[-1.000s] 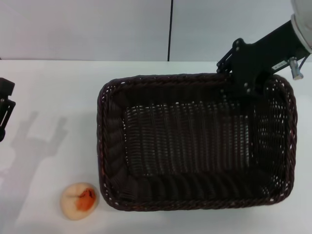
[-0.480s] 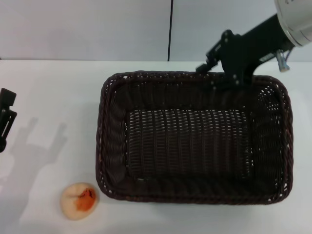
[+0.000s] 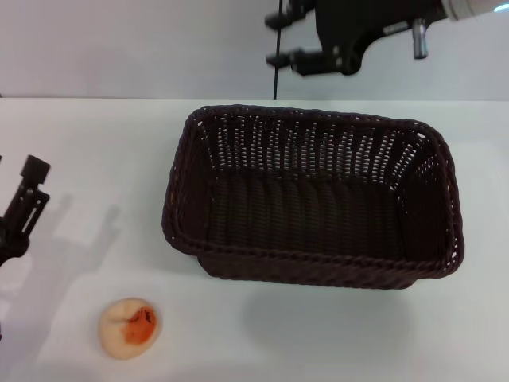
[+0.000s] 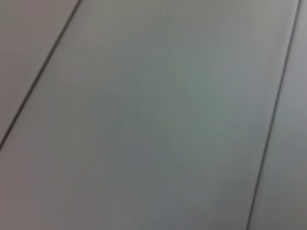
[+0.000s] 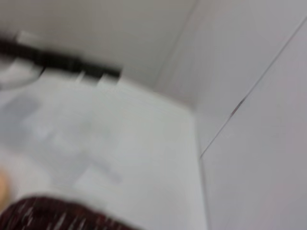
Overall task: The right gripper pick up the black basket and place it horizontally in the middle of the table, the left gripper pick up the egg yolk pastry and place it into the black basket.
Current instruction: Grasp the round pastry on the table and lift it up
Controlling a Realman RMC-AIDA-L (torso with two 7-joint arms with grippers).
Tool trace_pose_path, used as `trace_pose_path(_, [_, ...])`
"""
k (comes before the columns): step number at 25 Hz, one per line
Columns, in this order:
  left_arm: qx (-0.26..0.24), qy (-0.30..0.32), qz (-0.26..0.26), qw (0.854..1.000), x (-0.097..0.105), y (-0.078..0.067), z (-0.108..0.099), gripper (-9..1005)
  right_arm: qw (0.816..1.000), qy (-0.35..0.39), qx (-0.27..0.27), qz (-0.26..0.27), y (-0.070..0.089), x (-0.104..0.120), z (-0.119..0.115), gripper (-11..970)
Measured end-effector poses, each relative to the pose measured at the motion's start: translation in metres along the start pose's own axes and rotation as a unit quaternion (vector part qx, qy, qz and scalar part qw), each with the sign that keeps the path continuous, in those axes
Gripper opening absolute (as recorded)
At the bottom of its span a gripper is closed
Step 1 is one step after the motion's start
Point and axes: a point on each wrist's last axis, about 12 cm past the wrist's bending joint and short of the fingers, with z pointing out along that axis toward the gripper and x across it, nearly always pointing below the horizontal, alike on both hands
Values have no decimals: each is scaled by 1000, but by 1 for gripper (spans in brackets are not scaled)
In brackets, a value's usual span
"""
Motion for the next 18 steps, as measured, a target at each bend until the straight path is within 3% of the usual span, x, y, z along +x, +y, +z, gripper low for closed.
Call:
trace_pose_path(4, [18,26,18,999,0,5,-2,811,992,-90,59,63,9,15,-17,403])
trace_pose_path(8, [15,45,26,999,2,9,-3,810,969,-169,114,140,29,43,-36,405])
trace_pose_path(18, [22,63,32,997,4,13,2,810,879,-271,264,290,112,119,-76,405])
